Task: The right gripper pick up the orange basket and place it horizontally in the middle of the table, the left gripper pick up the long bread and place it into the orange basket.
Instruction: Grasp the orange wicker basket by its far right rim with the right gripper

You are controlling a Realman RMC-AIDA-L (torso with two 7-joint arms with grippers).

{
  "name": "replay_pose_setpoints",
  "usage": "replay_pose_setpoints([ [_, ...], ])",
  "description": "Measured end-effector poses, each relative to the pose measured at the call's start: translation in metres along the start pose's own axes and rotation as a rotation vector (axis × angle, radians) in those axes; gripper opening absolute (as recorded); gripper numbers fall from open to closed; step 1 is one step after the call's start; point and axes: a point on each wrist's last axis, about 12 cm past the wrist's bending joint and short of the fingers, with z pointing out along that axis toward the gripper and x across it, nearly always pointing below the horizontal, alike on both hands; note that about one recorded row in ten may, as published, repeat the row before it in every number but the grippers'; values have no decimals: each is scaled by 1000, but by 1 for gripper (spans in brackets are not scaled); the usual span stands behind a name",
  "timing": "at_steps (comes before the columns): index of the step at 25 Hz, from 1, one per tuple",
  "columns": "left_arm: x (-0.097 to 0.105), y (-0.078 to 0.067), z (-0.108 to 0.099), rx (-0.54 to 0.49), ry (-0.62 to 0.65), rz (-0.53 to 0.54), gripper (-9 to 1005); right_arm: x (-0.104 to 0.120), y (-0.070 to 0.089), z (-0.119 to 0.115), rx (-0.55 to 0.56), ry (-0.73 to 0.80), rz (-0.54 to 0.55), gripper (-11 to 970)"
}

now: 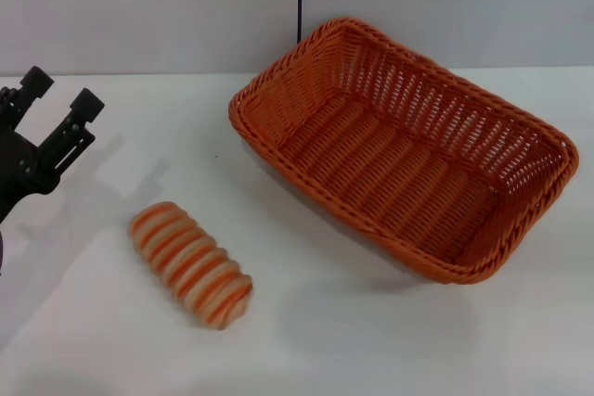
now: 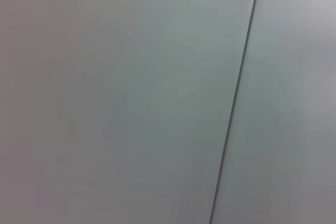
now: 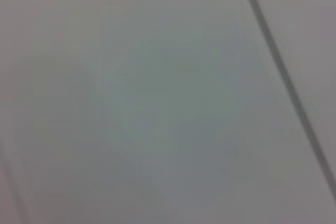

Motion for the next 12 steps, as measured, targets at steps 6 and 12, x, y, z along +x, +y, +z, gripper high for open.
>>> replay_pose_setpoints([
  [6,-2,2,0,-6,-5,-29,813,-44,2,13,-100,50,22,687],
  [12,-4,2,0,5,-7,-23,813,-96,5,41,-170,197,57,687],
])
